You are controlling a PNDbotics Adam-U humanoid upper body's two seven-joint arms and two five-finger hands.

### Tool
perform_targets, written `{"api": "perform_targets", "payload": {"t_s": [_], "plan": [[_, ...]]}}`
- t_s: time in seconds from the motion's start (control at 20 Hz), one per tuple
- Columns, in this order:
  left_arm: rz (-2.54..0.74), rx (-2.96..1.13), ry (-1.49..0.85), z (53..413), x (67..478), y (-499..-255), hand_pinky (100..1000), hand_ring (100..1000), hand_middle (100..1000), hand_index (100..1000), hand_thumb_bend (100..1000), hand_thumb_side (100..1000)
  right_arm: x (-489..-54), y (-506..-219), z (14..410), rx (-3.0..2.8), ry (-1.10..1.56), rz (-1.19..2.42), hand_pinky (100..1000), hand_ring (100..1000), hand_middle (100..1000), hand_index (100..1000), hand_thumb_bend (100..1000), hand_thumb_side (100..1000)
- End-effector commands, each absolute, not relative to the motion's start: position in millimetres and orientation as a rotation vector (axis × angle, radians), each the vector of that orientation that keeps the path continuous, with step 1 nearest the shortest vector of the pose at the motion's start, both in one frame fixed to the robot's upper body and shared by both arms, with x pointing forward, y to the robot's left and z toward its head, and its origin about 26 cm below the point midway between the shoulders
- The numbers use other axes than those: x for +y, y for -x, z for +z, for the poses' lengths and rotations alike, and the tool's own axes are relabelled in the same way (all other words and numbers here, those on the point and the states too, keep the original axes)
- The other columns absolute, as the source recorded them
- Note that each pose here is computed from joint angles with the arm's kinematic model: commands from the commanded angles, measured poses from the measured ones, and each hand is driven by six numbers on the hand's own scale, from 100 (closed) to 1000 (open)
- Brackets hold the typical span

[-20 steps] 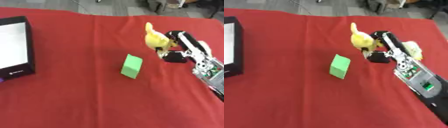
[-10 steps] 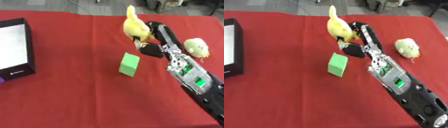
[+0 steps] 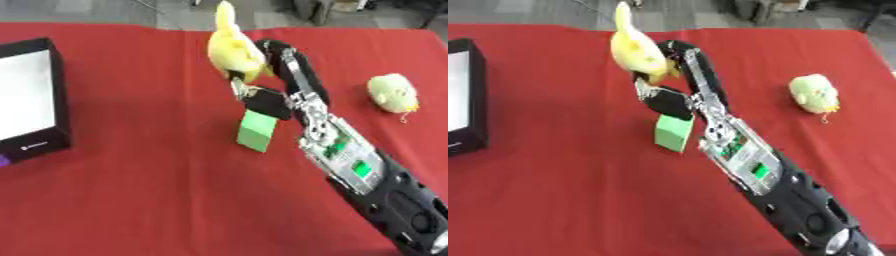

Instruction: Pick up the objects with one hand, pass them to the other hand, and then place them into the box on the other side of the table.

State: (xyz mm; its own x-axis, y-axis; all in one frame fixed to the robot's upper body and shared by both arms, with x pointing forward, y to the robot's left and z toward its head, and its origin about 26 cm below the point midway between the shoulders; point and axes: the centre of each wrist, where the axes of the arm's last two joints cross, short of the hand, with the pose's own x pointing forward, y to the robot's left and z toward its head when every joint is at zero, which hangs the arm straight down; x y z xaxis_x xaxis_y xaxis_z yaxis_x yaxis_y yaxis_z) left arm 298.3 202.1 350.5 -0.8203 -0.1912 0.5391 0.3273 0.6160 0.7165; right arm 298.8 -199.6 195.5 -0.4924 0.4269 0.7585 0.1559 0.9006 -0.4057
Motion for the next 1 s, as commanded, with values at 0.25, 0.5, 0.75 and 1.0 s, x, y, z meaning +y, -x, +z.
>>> {"api": "perform_targets", "payload": {"t_s": [0.25, 0.5, 0.75, 1.0], "plan": [[-1.531, -2.081, -0.073, 376.0, 185.9, -284.8, 881, 798, 802, 834, 100, 670, -177.5, -294.7, 206.8, -2.134, 0.409, 0.383, 689, 545, 457, 447, 100, 100], [-1.681, -1.973, -0.141, 381.4, 178.0, -281.4, 881, 802, 805, 836, 100, 680, -169.3, -293.8, 208.7, -2.125, 0.427, 0.371, 688, 545, 458, 447, 100, 100], [-1.761, -1.916, -0.167, 385.5, 169.7, -279.2, 880, 822, 812, 844, 100, 691, -153.9, -291.4, 212.7, -2.115, 0.351, 0.418, 684, 542, 459, 447, 100, 100], [-1.911, -1.79, -0.198, 380.1, 144.5, -289.0, 884, 840, 819, 853, 100, 700, -144.7, -290.3, 218.0, -2.092, 0.251, 0.437, 684, 542, 459, 447, 100, 100]]}}
